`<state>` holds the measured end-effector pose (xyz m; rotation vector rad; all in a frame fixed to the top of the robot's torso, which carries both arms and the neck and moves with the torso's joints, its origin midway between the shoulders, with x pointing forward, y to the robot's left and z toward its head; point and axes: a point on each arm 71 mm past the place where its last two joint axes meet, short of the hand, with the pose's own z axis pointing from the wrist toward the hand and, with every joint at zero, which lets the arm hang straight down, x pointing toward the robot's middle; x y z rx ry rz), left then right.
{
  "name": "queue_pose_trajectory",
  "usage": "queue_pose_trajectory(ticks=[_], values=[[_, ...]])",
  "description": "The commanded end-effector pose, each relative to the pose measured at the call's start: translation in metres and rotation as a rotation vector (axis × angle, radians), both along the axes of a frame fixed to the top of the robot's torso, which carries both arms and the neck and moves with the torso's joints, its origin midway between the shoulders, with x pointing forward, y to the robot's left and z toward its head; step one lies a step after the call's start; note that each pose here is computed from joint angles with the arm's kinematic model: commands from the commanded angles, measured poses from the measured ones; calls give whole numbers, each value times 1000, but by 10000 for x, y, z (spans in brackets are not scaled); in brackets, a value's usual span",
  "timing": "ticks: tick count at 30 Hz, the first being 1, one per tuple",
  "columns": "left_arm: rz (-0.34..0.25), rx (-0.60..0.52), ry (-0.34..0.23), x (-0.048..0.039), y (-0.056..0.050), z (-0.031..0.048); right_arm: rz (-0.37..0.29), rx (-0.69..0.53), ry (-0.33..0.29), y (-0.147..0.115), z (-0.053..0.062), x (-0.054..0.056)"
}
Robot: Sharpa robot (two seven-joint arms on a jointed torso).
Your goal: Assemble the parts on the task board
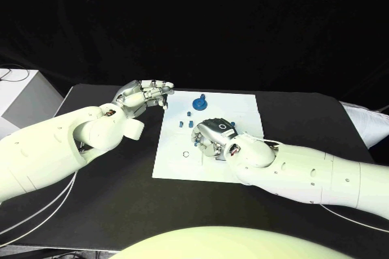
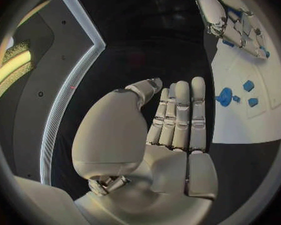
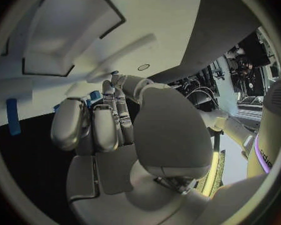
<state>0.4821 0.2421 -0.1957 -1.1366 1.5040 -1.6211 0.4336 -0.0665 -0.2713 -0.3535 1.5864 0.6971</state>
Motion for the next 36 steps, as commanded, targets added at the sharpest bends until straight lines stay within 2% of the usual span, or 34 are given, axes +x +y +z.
queue_pose_trajectory(ticks=[1, 10, 36], values=[[-7, -11, -5, -5, -16, 14, 24, -37, 21, 11, -59, -23], [-7, -11, -6, -4, -9, 13, 49, -8, 37, 24, -59, -48], [-7, -9, 0, 6, -2, 0, 2, 47, 3, -64, -7, -51]])
